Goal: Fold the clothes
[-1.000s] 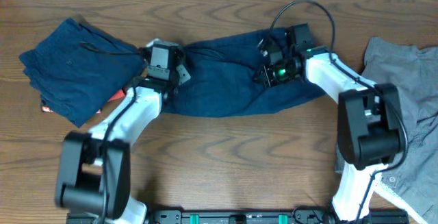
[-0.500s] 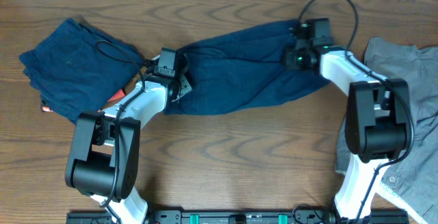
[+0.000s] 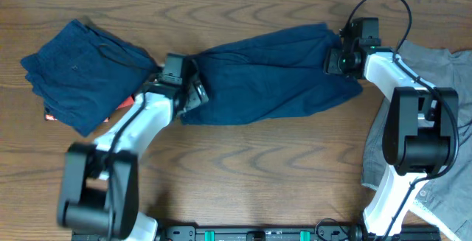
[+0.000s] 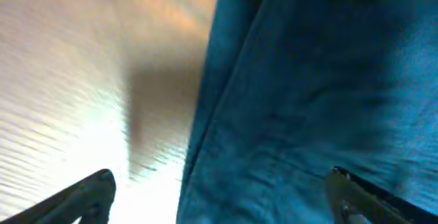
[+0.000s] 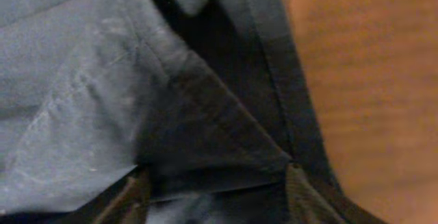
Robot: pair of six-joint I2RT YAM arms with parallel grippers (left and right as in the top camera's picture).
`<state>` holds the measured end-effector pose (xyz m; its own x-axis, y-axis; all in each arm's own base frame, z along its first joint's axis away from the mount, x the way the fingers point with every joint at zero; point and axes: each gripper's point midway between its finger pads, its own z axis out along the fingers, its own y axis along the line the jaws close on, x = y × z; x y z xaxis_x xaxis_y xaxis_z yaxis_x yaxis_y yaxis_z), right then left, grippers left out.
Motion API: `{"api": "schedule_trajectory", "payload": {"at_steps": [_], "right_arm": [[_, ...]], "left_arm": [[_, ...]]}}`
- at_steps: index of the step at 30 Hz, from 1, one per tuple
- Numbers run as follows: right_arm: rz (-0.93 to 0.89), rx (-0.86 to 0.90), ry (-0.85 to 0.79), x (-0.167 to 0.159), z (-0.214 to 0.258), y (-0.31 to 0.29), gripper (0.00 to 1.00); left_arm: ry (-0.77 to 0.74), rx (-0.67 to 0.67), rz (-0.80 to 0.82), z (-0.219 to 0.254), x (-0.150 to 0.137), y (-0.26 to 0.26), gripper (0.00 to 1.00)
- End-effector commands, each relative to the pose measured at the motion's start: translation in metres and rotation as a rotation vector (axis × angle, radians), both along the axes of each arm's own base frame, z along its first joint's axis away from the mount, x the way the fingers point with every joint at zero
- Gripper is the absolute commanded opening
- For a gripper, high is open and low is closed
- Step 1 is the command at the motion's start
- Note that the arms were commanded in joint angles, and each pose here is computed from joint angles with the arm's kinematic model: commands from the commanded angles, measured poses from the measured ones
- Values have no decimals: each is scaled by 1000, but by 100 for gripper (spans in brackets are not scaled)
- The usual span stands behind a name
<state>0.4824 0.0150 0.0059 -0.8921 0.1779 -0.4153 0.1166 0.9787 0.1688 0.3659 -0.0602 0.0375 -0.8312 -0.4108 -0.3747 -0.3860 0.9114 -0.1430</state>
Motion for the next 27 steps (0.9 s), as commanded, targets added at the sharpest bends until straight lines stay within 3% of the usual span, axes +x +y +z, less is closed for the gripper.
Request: {"api": "schedule_trajectory", "payload": {"at_steps": [1, 9, 16, 18, 23, 24, 27], "right_arm": [[-47, -32, -6, -8, 15, -16, 67], [33, 68, -166, -11, 108, 15, 72], [117, 101, -51, -44, 104, 50, 72], [148, 99, -12, -54, 100, 62, 71], [269, 82, 45, -75, 92, 97, 62], [288, 81, 56, -79, 90, 104, 61], [327, 77, 95, -88, 79, 120, 57]], "left_arm": [[-55, 20, 22, 18, 7, 21, 98], [-18, -136, 7, -14, 19, 8, 98], [62, -287, -55, -48, 15, -21, 99], [82, -322, -68, -50, 11, -28, 83], [90, -391, -131, -46, 7, -42, 12], [96, -407, -138, -45, 6, -44, 6], [111, -435, -147, -37, -1, -48, 6]]}}
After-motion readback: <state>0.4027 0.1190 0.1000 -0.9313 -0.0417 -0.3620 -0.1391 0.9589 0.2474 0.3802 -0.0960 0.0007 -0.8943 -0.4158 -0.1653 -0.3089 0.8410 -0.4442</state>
